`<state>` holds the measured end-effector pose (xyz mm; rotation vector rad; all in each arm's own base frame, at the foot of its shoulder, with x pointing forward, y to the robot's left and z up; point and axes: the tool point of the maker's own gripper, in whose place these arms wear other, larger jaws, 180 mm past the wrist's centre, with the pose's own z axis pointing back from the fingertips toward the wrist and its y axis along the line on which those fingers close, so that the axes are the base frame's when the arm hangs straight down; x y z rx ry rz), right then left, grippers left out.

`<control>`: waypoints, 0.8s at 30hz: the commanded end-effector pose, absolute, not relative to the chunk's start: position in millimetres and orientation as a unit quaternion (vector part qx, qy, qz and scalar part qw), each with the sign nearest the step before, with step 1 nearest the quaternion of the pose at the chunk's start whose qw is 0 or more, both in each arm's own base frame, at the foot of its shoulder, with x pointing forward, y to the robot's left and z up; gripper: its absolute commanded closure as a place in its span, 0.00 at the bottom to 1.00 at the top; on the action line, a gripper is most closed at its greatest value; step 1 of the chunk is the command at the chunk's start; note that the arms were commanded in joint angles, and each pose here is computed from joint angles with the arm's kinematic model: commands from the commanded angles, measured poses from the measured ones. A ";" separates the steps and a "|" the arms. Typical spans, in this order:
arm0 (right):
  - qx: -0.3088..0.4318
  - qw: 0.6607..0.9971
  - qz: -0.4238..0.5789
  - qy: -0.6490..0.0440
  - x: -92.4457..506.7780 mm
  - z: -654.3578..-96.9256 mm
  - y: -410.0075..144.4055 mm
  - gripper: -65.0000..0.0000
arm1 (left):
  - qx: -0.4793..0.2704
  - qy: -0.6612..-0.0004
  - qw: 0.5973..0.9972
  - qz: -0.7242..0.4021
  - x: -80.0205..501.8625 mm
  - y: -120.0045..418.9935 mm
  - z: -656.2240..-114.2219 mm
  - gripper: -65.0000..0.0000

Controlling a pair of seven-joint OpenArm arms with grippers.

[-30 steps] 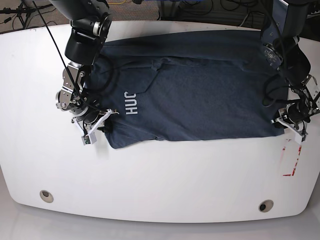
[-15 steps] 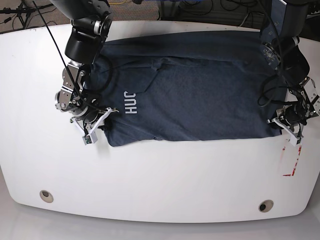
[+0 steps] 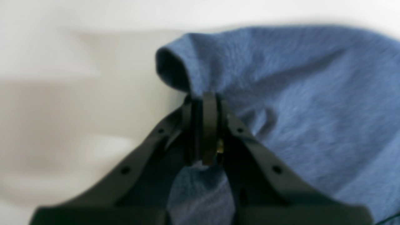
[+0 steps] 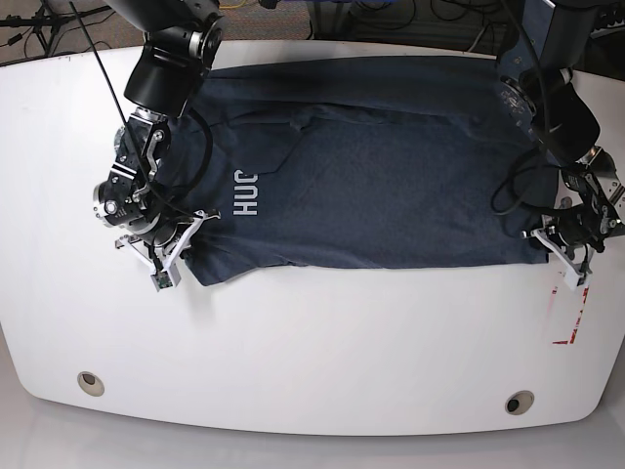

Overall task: Fold the T-shirt properly
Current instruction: 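Move both grippers to the shirt's hem corners and grasp them, then lift the navy shirt high with both grippers, shaking it out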

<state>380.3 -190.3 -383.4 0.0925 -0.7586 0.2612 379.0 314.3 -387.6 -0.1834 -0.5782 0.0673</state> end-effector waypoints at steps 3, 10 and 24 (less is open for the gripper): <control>0.017 0.900 0.132 -0.415 404.3 -338.6 -199.2 1.00 | -0.074 -0.343 0.936 0.022 402.6 317.4 -339.9 0.98; -0.035 0.883 0.148 -0.444 421.2 -284.4 -216.2 1.00 | -0.039 -0.380 0.924 0.022 420.7 313.3 -276.3 0.98; -0.127 0.828 0.202 -0.507 462.3 -170.4 -226.4 1.00 | 0.003 -0.483 0.876 0.020 446.9 314.6 -150.8 0.98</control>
